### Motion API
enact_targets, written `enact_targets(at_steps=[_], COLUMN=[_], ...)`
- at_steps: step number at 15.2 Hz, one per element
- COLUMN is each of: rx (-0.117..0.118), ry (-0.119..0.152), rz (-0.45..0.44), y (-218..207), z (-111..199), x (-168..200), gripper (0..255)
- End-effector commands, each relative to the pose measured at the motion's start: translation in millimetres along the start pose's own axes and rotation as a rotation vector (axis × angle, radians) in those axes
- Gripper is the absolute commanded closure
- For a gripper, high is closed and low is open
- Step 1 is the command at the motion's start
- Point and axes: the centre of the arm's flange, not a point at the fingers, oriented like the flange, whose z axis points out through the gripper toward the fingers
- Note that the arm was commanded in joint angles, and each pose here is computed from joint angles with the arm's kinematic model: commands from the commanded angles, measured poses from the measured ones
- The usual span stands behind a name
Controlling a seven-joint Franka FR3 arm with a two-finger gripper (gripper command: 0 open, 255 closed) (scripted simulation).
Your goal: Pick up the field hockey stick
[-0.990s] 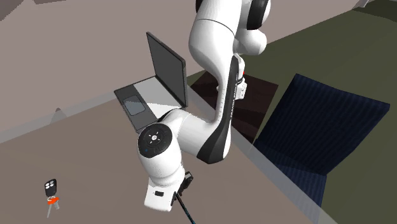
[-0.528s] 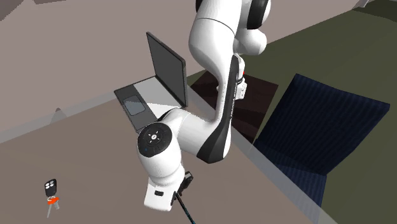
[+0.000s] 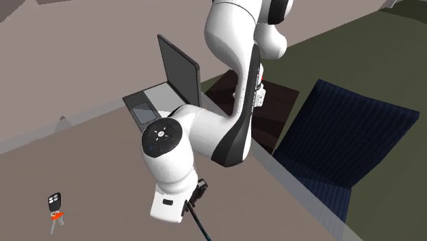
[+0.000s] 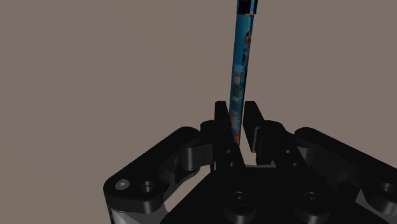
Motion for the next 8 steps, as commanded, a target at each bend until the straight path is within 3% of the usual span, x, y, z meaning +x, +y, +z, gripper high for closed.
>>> enact_targets(at_steps=[1, 8], rx=[0.0, 0.0], ry=[0.0, 0.0], rz=[0.0, 0.0], y=[0, -1], z=[-11, -38], x=[0, 1], gripper=[255, 255])
